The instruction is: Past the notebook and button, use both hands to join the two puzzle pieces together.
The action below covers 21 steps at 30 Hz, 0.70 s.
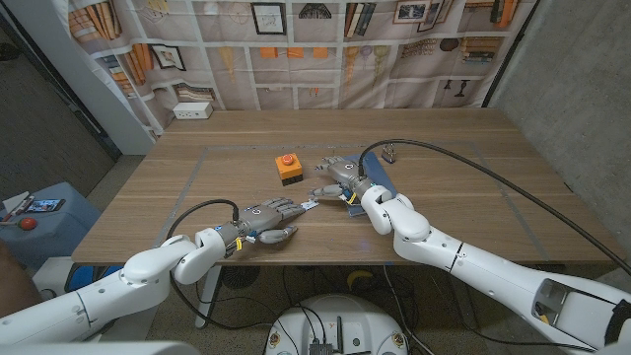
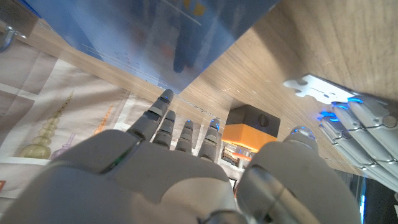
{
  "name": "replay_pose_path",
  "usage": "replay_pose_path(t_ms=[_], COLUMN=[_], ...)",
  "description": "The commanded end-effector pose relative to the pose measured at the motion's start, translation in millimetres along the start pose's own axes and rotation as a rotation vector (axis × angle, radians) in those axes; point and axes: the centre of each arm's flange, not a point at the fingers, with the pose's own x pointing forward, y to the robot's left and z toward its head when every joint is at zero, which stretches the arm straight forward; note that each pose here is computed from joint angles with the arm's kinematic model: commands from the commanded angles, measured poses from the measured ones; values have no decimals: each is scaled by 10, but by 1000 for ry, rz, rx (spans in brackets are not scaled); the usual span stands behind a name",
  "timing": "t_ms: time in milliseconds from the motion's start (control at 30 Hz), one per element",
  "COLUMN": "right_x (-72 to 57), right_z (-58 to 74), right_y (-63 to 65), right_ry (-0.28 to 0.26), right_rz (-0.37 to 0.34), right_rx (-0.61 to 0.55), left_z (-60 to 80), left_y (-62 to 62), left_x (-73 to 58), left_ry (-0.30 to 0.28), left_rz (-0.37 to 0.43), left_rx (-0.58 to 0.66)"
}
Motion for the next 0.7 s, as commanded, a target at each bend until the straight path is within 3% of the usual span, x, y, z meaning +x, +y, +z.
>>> replay_pose_path(t_ms=[33,700], right_x=[-65,-143], right_z=[-35,22], right_y=[-1,107], right_ry=[33,70], right_rz=[-38,-94], right_rx=[84,118], left_z=[17,18], left_y=[7,-1], left_x=[2,11], left_ry=[-1,-2], left_rz=[4,9], left_rx=[2,6])
